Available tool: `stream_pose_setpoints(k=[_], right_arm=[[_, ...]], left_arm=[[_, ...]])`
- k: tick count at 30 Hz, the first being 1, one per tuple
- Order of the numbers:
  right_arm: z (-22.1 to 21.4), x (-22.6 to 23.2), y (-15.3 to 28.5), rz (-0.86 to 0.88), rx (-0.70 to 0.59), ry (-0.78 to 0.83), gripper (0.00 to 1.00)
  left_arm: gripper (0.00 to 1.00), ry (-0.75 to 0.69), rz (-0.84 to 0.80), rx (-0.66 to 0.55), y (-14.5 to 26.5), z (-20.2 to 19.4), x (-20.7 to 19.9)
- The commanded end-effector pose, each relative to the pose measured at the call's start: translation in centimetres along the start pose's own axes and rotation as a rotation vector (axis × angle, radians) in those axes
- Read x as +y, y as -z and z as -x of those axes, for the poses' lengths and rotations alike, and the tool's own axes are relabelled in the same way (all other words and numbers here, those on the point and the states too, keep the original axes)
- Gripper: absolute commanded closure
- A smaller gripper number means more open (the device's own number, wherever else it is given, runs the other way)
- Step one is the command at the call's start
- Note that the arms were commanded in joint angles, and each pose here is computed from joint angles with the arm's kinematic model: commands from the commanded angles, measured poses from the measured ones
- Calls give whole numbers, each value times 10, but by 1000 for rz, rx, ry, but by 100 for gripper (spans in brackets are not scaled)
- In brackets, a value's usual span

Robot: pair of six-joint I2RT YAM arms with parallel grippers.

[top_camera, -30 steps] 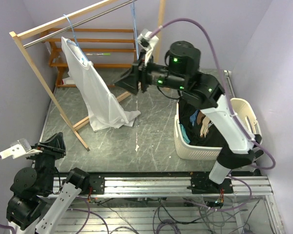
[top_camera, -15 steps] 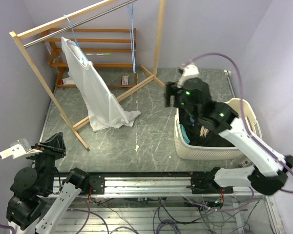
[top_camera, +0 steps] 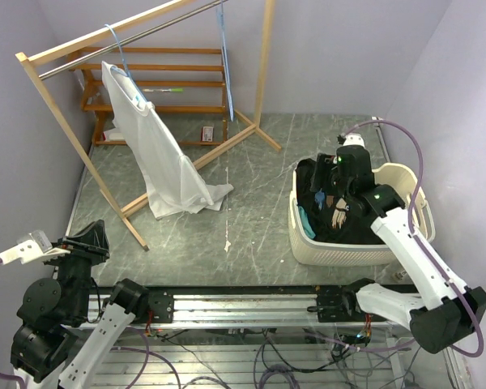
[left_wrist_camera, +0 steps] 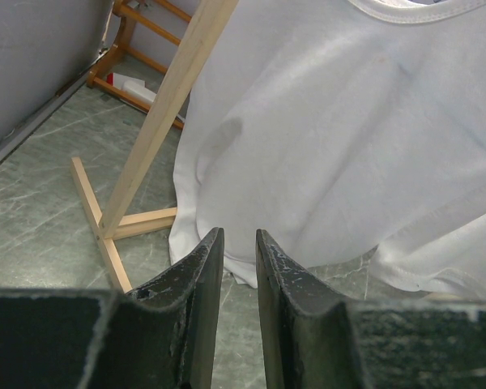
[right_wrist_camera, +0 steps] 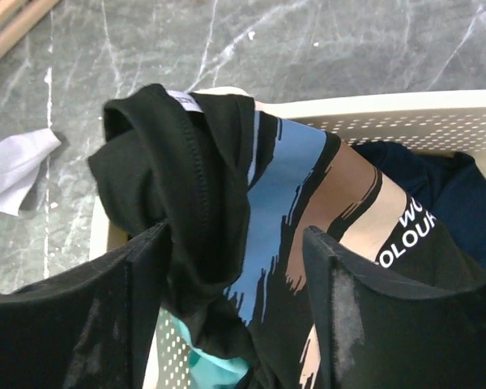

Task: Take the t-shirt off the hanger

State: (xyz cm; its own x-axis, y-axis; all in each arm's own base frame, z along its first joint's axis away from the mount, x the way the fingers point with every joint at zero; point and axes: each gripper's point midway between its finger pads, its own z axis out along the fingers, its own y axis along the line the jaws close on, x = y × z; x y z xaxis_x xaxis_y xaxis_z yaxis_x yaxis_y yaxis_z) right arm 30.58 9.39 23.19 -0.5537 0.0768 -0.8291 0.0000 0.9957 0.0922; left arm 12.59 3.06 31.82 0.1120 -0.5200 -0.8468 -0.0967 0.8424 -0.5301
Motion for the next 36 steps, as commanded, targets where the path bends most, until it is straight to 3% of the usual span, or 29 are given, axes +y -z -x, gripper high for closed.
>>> stream_pose_setpoints(k=[1, 2, 6, 7, 13, 16, 18, 19, 20, 23, 28, 29, 32, 36], right_arm=[[0, 4, -10, 69, 0, -80, 41], [0, -1, -10, 50, -7, -101, 49], [2, -26, 5, -45, -89, -200, 97], [4, -33, 11, -68, -113, -224, 100], [-2, -73, 65, -200, -203, -317, 100], [-9, -81, 95, -182, -234, -333, 97], [-17, -76, 102, -142, -201, -312, 29], [-21, -70, 102, -108, -176, -296, 5], [-22, -63, 102, -72, -154, -271, 1], [-15, -37, 103, 70, -125, -206, 1], [38, 52, 130, 571, -208, -77, 22], [46, 67, 134, 646, -209, -49, 22], [76, 92, 131, 736, -199, -2, 28], [120, 137, 134, 829, -232, 68, 44]], left_arm=[[66, 8, 2, -6, 0, 1, 1], [66, 8, 2, -5, 0, 1, 1], [67, 10, 7, -6, 0, 1, 2], [67, 10, 7, -6, 1, 1, 2], [67, 13, 10, -8, 1, 2, 3], [67, 14, 10, -7, 1, 2, 3], [67, 14, 12, -8, 1, 2, 3], [67, 14, 13, -7, 1, 2, 4], [67, 14, 14, -7, 1, 1, 4], [67, 13, 11, -7, 1, 2, 3], [67, 15, 14, -8, 1, 2, 4], [67, 16, 13, -8, 1, 2, 3], [67, 15, 16, -9, 1, 2, 4], [67, 14, 14, -8, 1, 2, 3]])
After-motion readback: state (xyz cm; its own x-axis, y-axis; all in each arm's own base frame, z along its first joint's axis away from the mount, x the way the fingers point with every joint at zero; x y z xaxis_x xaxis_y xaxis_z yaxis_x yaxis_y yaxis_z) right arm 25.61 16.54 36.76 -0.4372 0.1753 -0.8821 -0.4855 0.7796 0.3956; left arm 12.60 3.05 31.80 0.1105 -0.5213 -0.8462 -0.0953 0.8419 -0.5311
